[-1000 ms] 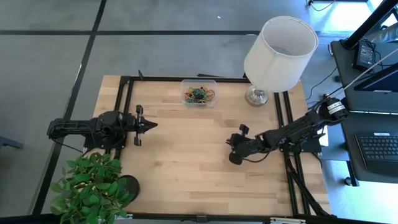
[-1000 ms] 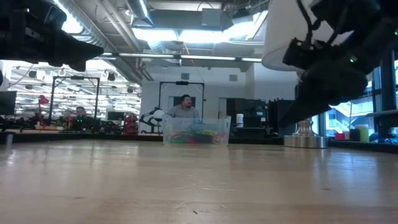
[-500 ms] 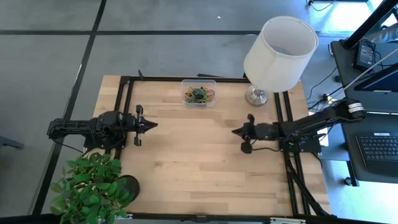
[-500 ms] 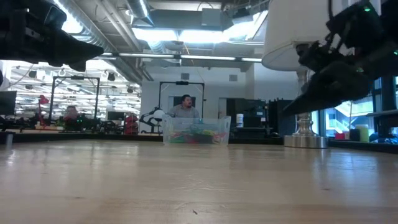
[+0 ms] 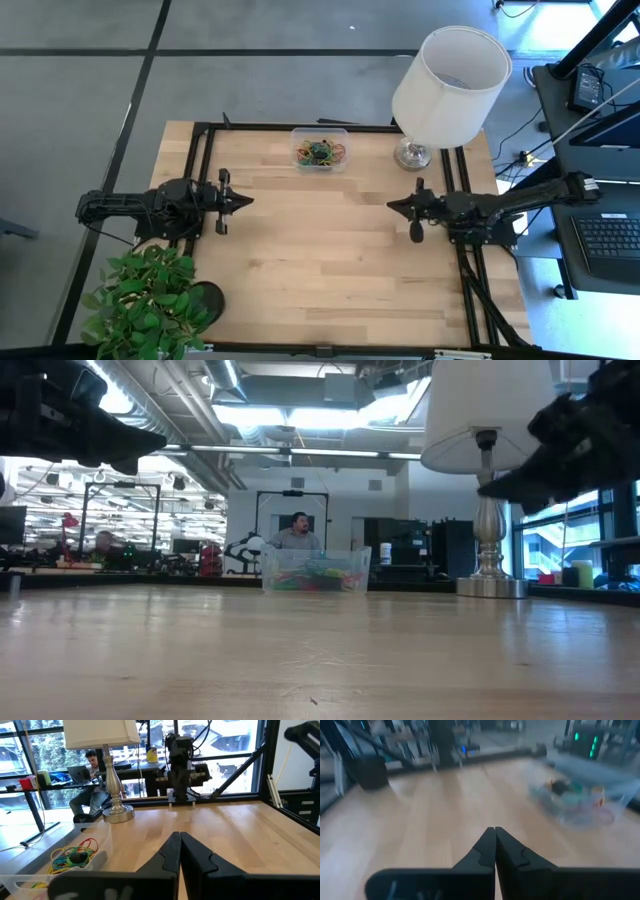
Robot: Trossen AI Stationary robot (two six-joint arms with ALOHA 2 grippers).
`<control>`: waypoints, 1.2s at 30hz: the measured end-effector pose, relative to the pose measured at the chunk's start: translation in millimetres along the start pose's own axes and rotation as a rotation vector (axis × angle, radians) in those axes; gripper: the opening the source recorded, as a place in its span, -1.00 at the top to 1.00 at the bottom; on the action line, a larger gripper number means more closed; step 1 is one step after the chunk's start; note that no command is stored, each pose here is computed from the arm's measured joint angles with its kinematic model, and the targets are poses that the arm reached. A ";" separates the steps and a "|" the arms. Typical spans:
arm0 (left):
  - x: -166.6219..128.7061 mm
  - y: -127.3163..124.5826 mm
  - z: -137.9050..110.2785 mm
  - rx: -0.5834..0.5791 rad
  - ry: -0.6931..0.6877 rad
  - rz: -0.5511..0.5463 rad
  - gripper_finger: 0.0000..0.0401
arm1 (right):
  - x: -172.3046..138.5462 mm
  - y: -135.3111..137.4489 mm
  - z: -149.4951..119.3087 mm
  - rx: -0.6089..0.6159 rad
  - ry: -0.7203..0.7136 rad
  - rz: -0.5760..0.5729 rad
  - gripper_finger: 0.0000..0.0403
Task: Pick and place rubber bands into bin
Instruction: Return to Home Position
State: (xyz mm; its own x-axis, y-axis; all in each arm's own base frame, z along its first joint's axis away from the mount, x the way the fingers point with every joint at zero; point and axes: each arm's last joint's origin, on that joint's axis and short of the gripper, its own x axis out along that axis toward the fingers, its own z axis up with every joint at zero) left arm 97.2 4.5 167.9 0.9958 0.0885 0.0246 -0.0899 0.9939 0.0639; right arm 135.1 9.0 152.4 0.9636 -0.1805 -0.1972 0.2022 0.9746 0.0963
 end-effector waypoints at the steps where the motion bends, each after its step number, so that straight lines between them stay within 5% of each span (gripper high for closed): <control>1: 0.0 0.0 0.0 0.000 0.000 0.000 0.97 | -2.3 -0.3 2.8 -0.002 -0.031 0.004 0.99; 13: 0.0 0.0 0.0 0.000 0.000 0.000 0.96 | -27.7 -5.9 19.2 -0.047 -0.232 0.022 0.99; 36: 0.0 0.0 0.0 0.000 0.000 -0.001 0.96 | -50.6 -10.2 30.9 -0.122 -0.237 0.045 0.99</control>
State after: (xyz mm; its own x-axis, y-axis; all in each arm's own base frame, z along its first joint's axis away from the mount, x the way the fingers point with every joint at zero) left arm 97.2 4.5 167.9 0.9958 0.0878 0.0242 -0.0892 0.9940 0.0639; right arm 89.6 4.1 191.6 0.9882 -0.1482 0.0399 0.1491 0.9886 -0.0213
